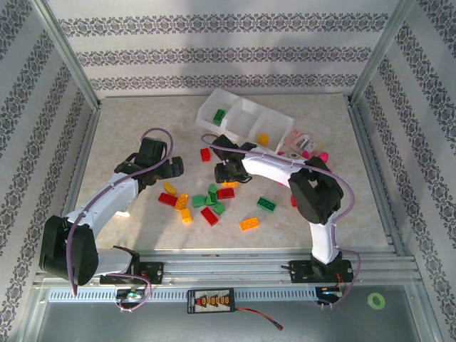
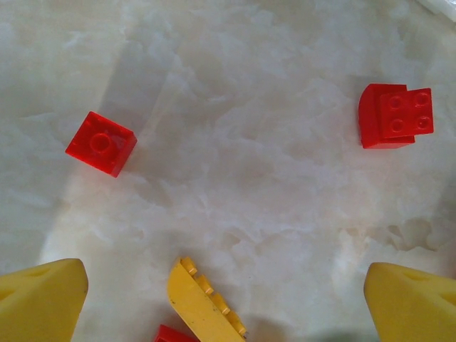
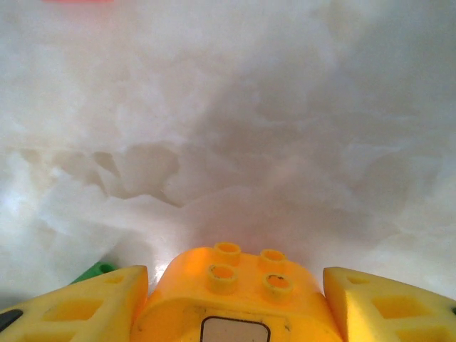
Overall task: Sort the legos into containers by color
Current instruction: Pick up the lego from the center of the table, then place the lego in the container.
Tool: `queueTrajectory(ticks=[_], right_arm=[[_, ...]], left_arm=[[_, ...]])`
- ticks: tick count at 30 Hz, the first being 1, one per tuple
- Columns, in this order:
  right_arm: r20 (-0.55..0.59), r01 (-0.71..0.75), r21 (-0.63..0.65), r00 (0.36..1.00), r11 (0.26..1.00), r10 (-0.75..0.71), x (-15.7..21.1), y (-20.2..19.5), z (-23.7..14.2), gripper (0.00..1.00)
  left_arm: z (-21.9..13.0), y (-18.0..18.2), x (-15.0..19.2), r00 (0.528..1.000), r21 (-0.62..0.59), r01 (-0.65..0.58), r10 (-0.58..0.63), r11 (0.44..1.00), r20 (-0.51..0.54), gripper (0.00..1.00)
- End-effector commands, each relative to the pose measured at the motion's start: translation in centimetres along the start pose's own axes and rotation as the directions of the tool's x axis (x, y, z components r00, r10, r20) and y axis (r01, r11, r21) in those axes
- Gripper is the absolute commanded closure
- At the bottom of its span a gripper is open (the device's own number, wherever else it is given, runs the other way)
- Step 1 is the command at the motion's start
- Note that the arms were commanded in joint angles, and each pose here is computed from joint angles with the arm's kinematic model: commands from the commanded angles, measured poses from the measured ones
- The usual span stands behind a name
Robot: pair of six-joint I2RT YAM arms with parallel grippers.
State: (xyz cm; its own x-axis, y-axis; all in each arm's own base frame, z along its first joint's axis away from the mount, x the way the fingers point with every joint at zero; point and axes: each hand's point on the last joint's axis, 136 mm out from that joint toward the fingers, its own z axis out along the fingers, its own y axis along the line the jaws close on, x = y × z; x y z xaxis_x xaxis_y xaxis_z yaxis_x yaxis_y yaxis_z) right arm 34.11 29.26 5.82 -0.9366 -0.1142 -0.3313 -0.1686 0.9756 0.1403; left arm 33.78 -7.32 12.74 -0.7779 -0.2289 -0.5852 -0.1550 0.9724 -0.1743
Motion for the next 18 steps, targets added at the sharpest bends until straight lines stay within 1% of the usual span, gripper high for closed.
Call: queueTrajectory(ticks=[1, 4, 7, 8, 11, 14, 18], right_arm=[[0.131, 0.003, 0.025, 0.991, 1.000, -0.006, -2.7, -1.3, -3.6, 0.47], [0.236, -0.010, 0.046, 0.972, 0.999, -0.001, -5.0, -2.9, -5.2, 0.46], [0.326, -0.050, 0.054, 0.945, 0.997, 0.029, -7.7, -4.9, -6.8, 0.46], [0.353, -0.066, 0.053, 0.934, 0.996, 0.043, -8.7, -5.6, -7.3, 0.46], [0.402, -0.115, 0.048, 0.912, 0.992, 0.086, -11.2, -8.0, -7.9, 0.46], [0.429, -0.156, 0.059, 0.896, 0.986, 0.116, -13.4, -10.3, -7.7, 0.46], [0.453, -0.201, 0.089, 0.880, 0.976, 0.140, -16.0, -13.2, -6.4, 0.46]], left_arm=[[-0.1, -1.2, -0.3, 1.000, 0.047, -0.021, 0.020, 0.999, 0.020, 0.01], [0.0, -2.5, -0.3, 0.999, 0.075, -0.052, 0.051, 0.996, 0.018, 0.01], [-0.2, -4.9, -0.3, 0.994, 0.149, -0.102, 0.096, 0.984, 0.047, 0.01], [-0.5, -5.9, -0.4, 0.991, 0.185, -0.125, 0.114, 0.975, 0.071, 0.01], [-1.7, -8.8, -0.6, 0.973, 0.267, -0.206, 0.168, 0.941, 0.159, 0.01], [-2.9, -11.4, -0.7, 0.948, 0.330, -0.286, 0.216, 0.900, 0.233, 0.01], [-4.7, -14.5, -1.1, 0.913, 0.421, -0.365, 0.230, 0.830, 0.338, 0.01]])
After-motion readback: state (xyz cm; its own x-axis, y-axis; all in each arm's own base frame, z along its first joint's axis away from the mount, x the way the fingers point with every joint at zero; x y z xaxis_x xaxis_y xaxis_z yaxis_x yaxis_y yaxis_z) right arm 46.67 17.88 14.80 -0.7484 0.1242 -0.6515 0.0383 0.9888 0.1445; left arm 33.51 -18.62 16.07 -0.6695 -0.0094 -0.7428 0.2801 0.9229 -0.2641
